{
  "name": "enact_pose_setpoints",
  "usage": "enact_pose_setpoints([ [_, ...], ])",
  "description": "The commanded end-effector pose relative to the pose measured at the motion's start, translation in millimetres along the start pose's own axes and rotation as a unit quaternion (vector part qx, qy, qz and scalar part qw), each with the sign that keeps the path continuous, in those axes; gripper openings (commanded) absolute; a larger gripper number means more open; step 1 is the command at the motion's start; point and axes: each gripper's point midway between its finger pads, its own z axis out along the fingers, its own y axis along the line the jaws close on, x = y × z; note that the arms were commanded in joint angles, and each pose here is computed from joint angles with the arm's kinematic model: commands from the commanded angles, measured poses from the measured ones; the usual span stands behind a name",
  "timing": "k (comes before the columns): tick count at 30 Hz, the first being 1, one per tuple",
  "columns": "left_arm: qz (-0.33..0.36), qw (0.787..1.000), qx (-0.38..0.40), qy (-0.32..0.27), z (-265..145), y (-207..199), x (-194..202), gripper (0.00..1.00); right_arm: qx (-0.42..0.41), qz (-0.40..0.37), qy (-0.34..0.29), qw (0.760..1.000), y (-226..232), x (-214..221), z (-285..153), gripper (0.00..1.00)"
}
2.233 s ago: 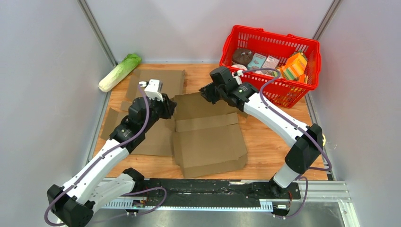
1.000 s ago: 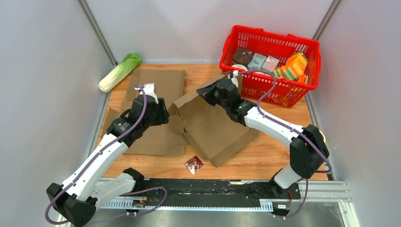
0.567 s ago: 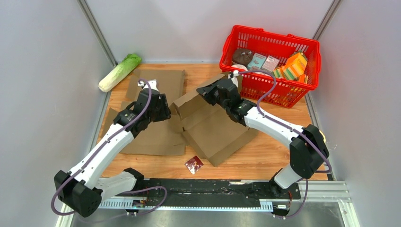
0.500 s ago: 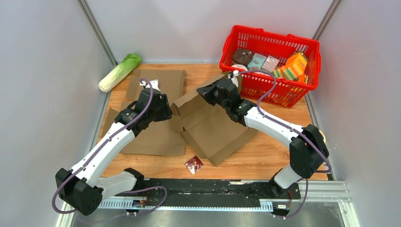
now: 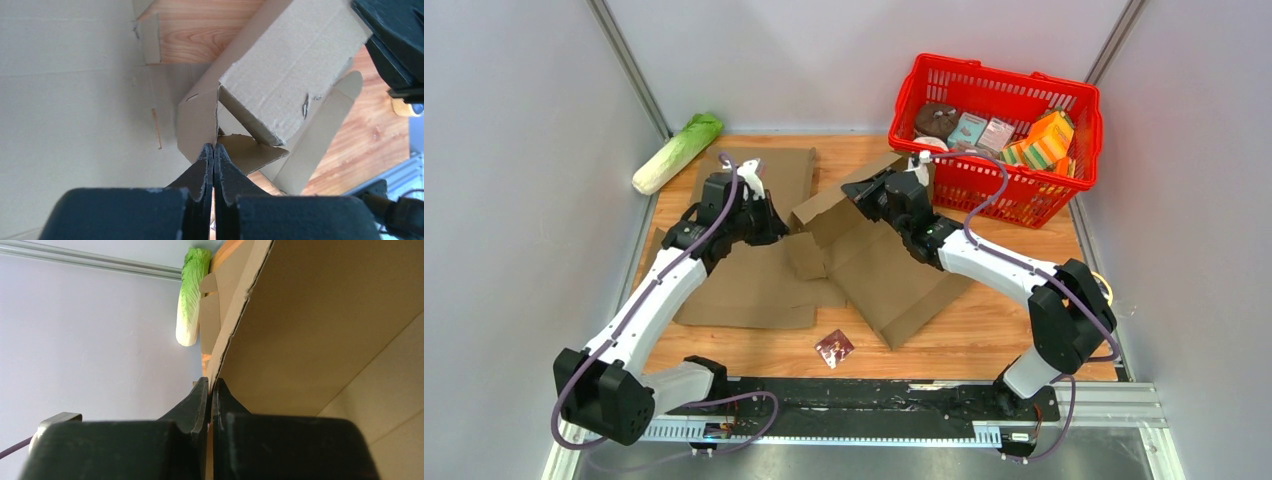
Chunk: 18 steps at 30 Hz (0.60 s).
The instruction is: Fold the paper box
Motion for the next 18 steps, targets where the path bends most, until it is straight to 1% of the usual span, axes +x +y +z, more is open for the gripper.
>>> enact_pose_setpoints([
  [1, 0.043, 0.989, 0.137, -0.034, -13.1, -47.4, -27.4, 0.0, -0.069, -0.039, -0.038, 0.996, 31.7, -14.1, 1.0, 0.03],
  [4, 0.057, 0.989, 0.132, -0.037, -16.8, -39.5, -29.2, 0.0, -0.063, -0.045, -0.043, 0.996, 29.4, -16.8, 1.0, 0.03],
  [5, 0.065, 0.986, 0.149, -0.034, -18.6, -42.7, -29.2, 0.0, -0.063, -0.047, -0.044, 0.996, 29.1, -16.9, 1.8, 0.03],
  [7, 0.065, 0.985, 0.158, -0.031, -18.6, -44.7, -29.2, 0.0, -0.062, -0.046, -0.046, 0.996, 29.8, -17.6, 3.9, 0.03],
  [10, 0.039, 0.981, 0.187, -0.037, -16.2, -54.7, -36.9, 0.0, -0.064, -0.048, -0.046, 0.996, 29.5, -13.6, 9.6, 0.03],
  [11, 0.023, 0.975, 0.216, -0.045, -19.1, -66.5, -44.7, 0.0, -0.071, -0.047, -0.049, 0.995, 31.9, -14.1, 12.0, 0.03],
  [13, 0.012, 0.971, 0.234, -0.05, -19.7, -74.2, -54.4, 0.0, -0.066, -0.046, -0.035, 0.996, 27.0, -5.5, 19.2, 0.03],
  [16, 0.004, 0.972, 0.225, -0.067, -22.2, -75.8, -70.6, 0.0, -0.066, -0.043, -0.029, 0.996, 26.6, 1.8, 19.5, 0.02],
  [18, -0.01, 0.978, 0.192, -0.082, -17.1, -66.4, -78.7, 0.0, -0.067, -0.043, -0.03, 0.996, 30.3, 2.0, 17.2, 0.0],
])
